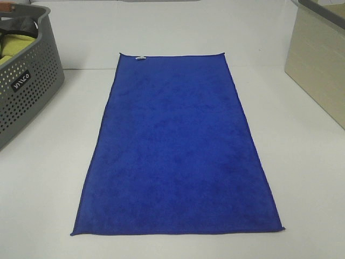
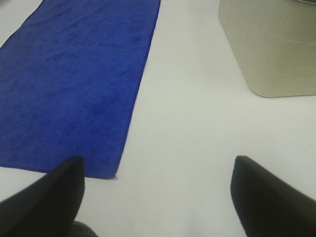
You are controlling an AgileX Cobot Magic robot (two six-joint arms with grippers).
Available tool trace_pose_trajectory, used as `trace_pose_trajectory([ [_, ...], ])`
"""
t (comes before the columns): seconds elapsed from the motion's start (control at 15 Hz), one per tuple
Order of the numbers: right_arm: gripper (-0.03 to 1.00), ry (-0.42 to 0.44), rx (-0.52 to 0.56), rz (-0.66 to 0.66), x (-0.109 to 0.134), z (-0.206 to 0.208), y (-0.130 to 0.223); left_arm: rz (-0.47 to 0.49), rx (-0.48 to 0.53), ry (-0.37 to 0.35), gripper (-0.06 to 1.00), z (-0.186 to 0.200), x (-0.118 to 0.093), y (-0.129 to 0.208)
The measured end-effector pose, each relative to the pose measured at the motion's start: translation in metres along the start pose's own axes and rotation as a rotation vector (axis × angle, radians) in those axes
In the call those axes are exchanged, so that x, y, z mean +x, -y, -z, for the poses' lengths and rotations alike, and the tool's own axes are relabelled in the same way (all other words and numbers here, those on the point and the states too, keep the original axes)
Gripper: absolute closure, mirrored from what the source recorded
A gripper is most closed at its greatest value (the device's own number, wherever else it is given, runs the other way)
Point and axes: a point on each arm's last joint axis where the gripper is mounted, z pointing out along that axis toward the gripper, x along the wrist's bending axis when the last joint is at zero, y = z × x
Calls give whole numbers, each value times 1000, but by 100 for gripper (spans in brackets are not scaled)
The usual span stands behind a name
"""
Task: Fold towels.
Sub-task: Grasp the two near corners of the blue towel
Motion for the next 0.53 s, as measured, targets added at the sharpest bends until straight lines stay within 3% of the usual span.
trace_pose_trajectory([
  [0.53,20,0,0,0,0,0,0,7,-6,12,43,0,-1,-1],
])
